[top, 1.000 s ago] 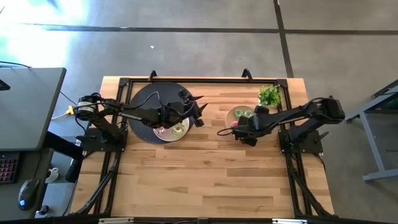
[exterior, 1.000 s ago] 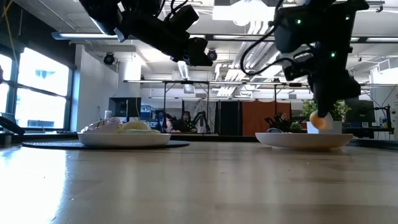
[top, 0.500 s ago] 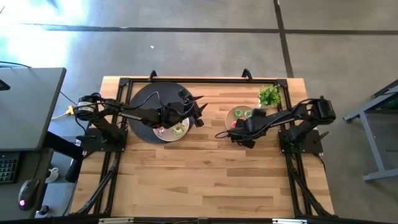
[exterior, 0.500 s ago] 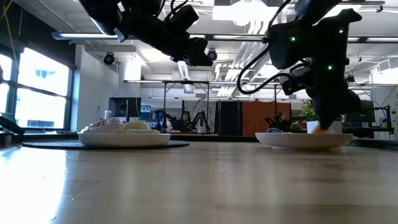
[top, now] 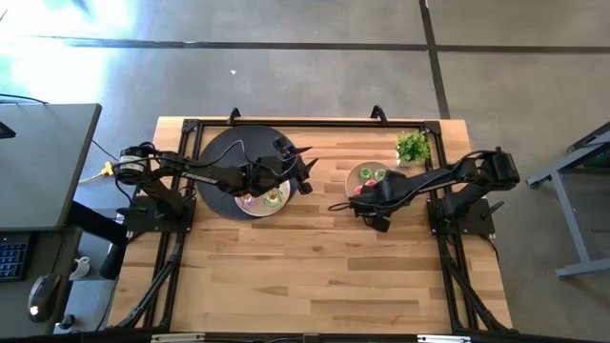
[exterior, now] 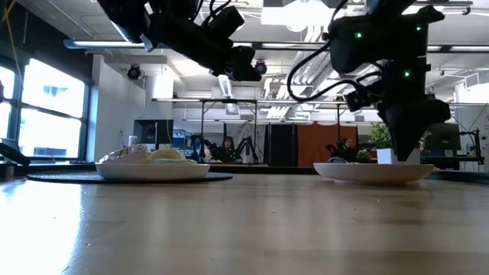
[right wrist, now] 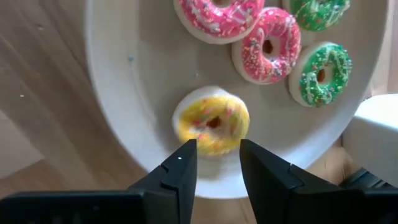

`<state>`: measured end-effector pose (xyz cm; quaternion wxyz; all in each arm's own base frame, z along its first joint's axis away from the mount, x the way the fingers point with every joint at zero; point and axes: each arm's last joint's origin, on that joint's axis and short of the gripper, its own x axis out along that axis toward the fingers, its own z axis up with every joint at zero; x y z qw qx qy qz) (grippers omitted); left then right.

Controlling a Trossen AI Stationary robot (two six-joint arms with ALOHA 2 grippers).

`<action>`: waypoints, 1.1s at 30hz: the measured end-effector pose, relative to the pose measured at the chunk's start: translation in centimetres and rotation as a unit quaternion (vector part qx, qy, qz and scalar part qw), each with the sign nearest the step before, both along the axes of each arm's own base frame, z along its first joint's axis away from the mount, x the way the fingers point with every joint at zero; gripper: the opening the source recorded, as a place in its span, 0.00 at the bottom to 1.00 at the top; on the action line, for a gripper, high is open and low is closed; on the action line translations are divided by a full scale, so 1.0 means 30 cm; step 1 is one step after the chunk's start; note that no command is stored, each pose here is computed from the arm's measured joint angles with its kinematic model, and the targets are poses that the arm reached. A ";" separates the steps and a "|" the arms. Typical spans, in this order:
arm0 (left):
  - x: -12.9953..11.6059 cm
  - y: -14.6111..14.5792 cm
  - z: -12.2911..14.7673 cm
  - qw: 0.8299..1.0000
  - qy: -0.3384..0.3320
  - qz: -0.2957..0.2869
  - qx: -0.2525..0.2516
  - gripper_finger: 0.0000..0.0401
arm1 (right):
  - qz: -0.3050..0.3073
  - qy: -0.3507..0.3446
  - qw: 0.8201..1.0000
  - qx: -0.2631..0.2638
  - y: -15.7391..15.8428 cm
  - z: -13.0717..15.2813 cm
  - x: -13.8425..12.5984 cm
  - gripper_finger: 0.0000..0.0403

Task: Pick & Place donuts
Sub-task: Return to Home Position

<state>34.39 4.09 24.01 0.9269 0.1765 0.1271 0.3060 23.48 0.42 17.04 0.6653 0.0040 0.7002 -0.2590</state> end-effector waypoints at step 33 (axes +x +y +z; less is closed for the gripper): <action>-0.565 -0.045 0.307 0.976 -0.001 0.038 -0.213 0.44 | 0.051 -0.390 0.914 -0.102 -0.039 0.463 -0.355 0.29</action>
